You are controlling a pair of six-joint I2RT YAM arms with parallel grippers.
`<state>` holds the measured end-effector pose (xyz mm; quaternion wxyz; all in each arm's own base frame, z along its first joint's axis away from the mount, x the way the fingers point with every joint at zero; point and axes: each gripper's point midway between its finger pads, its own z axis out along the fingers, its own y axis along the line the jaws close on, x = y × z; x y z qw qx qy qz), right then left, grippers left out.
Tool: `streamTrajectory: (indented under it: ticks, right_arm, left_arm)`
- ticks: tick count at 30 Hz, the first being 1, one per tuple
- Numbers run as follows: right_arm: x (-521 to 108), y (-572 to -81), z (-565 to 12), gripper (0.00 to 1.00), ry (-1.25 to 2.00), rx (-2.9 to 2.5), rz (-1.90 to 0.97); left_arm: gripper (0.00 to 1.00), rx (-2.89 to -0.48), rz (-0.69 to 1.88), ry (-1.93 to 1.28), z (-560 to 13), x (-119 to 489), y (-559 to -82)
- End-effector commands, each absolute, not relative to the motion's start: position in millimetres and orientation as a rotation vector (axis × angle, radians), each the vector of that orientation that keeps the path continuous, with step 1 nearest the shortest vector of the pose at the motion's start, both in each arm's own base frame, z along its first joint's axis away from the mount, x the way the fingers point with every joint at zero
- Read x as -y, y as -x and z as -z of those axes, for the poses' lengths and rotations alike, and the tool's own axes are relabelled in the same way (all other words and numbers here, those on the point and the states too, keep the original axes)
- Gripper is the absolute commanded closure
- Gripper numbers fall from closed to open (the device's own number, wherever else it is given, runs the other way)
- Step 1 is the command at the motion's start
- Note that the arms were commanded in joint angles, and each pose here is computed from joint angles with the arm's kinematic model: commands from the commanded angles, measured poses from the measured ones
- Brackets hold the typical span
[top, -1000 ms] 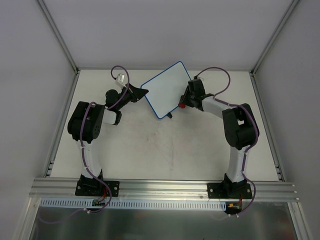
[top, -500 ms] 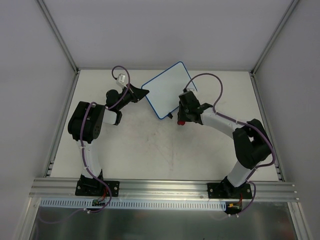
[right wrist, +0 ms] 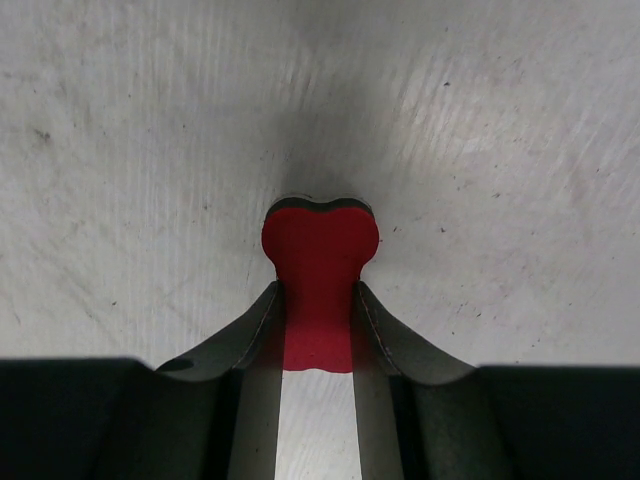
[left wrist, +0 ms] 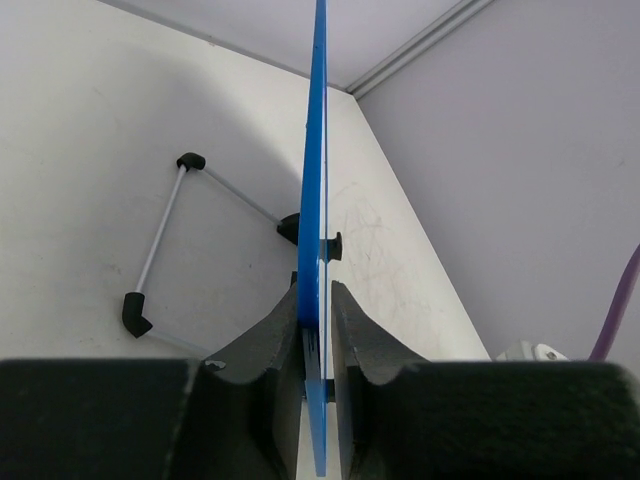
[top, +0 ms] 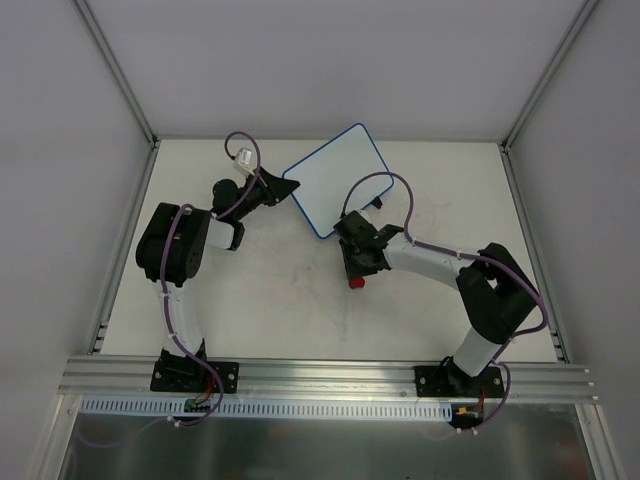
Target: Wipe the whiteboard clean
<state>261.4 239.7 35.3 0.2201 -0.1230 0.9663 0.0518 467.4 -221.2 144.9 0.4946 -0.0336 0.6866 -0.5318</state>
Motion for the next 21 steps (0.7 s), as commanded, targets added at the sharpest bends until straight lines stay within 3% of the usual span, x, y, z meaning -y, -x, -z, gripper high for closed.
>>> streamTrajectory:
  ticks: [1, 5, 11, 12, 13, 17, 19, 20, 21]
  right_arm:
    - [-232, -257, -41, 0.91, 0.372, -2.665, -0.075]
    - [-235, -254, -39, 0.76, 0.387, -2.684, -0.094]
    - [-238, -252, -38, 0.7, 0.4, -2.693, -0.112]
    - [-238, -252, -37, 0.57, 0.403, -2.695, -0.113]
    - [-238, -251, -37, 0.55, 0.405, -2.699, -0.117]
    - [-238, -251, -38, 0.5, 0.386, -2.697, -0.118]
    - [-241, -252, -40, 0.49, 0.379, -2.696, -0.135]
    - [-242, -253, -41, 0.37, 0.378, -2.692, -0.138]
    - [-243, -253, -43, 0.36, 0.377, -2.687, -0.148]
  left_arm:
    - [0.84, -1.554, 1.322, -0.041, -180, 234, -459]
    - [0.77, -1.553, 1.322, -0.039, -180, 233, -459]
    - [0.71, -1.554, 1.323, -0.033, -181, 231, -459]
    - [0.69, -1.551, 1.322, -0.035, -182, 231, -459]
    - [0.69, -1.549, 1.322, -0.038, -183, 231, -459]
    - [0.59, -1.549, 1.321, -0.037, -182, 230, -458]
    - [0.48, -1.534, 1.315, -0.042, -184, 228, -458]
    - [0.45, -1.53, 1.316, -0.046, -184, 228, -457]
    - [0.42, -1.527, 1.317, -0.047, -184, 228, -456]
